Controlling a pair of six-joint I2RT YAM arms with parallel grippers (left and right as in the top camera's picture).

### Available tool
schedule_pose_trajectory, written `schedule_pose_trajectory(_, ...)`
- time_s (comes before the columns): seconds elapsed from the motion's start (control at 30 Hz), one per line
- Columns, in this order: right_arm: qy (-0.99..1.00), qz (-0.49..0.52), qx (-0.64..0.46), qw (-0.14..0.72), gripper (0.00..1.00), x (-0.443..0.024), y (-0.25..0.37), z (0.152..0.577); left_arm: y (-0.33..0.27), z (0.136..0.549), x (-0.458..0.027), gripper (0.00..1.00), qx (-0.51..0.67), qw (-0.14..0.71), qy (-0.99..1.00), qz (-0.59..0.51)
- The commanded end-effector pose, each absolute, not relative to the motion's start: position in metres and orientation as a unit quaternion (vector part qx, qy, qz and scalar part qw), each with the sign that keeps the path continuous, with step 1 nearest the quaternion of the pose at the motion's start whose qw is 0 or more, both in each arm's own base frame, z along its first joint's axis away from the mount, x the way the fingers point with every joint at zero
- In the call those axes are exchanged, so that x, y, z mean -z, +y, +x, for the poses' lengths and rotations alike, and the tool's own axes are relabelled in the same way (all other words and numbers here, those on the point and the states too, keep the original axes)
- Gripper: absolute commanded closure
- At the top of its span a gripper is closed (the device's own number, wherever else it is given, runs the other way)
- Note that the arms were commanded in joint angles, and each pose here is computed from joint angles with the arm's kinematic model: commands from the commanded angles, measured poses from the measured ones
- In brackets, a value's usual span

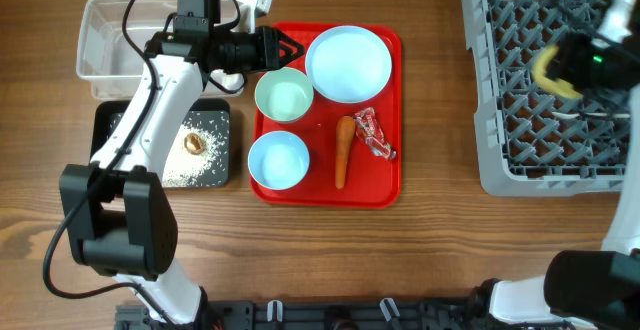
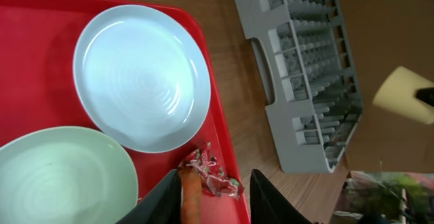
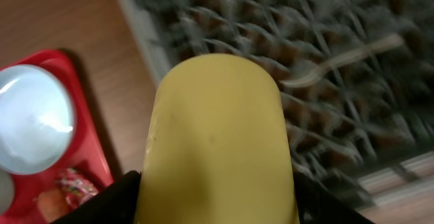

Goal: Sort waste into correct bins and load items into the dishwasher rack
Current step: 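Carry the yellow cup with the right gripper over the dishwasher rack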

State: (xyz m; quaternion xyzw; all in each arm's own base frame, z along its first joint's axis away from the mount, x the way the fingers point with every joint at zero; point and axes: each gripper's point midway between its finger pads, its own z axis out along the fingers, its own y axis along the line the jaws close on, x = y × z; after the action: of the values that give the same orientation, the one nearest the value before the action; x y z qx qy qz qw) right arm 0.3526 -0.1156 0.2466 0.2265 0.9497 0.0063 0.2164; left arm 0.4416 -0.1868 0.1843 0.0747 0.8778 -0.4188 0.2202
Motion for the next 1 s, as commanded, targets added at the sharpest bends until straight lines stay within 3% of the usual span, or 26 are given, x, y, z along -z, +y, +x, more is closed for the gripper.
schedule_pose_trajectory(0.0, 0.938, 0.28, 0.006, 0.203, 0.42, -0.25, -0.142, 0.332, -0.181, 0.444, -0.189, 0.73, 0.401, 0.233, 0.883, 0.069)
schedule_pose_trajectory(0.3, 0.948, 0.297, -0.01, 0.114, 0.43, -0.223, -0.145, 0.303, -0.176, 0.446, -0.185, 0.71, 0.386, 0.235, 0.89, 0.062)
schedule_pose_trajectory(0.8, 0.952, 0.302, -0.001, 0.036, 0.43, -0.164, -0.151, 0.298, -0.169, 0.441, -0.173, 0.44, 0.362, 0.217, 0.906, 0.045)
schedule_pose_trajectory(0.97, 0.953, 0.303, -0.004, 0.022, 0.42, -0.14, -0.154, 0.303, -0.167, 0.439, -0.171, 0.42, 0.358, 0.213, 0.908, 0.043)
